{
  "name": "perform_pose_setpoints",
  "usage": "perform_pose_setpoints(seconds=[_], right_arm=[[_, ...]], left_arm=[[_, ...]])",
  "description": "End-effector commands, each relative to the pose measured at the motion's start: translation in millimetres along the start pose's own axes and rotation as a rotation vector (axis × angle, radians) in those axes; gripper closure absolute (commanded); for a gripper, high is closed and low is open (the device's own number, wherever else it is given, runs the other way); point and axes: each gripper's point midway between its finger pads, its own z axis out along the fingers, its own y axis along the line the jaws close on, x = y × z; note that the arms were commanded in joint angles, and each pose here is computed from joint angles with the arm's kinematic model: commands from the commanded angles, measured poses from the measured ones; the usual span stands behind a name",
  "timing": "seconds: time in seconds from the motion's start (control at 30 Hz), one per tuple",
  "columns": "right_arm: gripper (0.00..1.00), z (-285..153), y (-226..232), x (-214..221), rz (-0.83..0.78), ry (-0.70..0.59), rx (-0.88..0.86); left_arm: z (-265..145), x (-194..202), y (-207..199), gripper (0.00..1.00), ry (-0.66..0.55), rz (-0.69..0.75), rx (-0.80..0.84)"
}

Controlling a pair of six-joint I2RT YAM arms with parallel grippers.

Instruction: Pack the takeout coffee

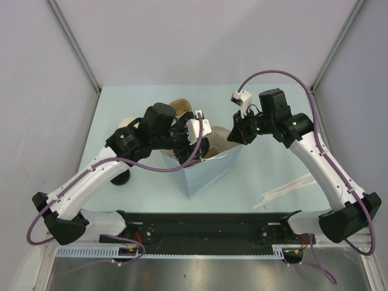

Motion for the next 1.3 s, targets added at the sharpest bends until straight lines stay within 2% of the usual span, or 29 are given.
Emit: perform_pose_setpoints(seconds=[0.0, 0.1, 0.37, 0.63, 0.97, 1.17, 1.27], right_arm=[[0.94, -12.3, 9.0, -5.8, -0.011, -0.036, -0.004], [1.0, -10.3, 2.2, -9.1, -0.003, -0.047, 0.027], [1.0, -8.7, -8.8, -10.3, 0.021, -0.049, 0.065], [1.0, -7.5, -23.7, -9.4, 0.069, -0.048, 0.106], [1.0, -11.2, -27.2, -10.5, 0.12, -0.059, 0.12], [0.98, -8.3, -25.8, -11.4, 0.143, -0.06, 0.114], [0.97, -8.3, -26.2, -12.1, 0.142, -0.062, 0.116]], left_arm=[[-26.5, -43.5, 1.0, 1.0, -0.155, 0.014, 0.005], [-35.9, -56.3, -0.4, 1.0, -0.192, 0.023, 0.017], [-71.2, -99.5, 3.5, 1.0, -0.299, 0.022, 0.007], [-125.3, -147.4, -0.3, 1.0, -0.459, 0.032, 0.008], [-140.8, -142.1, -3.8, 1.0, -0.463, -0.01, 0.012], [-116.9, -125.1, -28.3, 1.0, -0.392, -0.044, 0.182], [-101.3, -115.0, -30.5, 1.0, -0.367, -0.078, 0.203]])
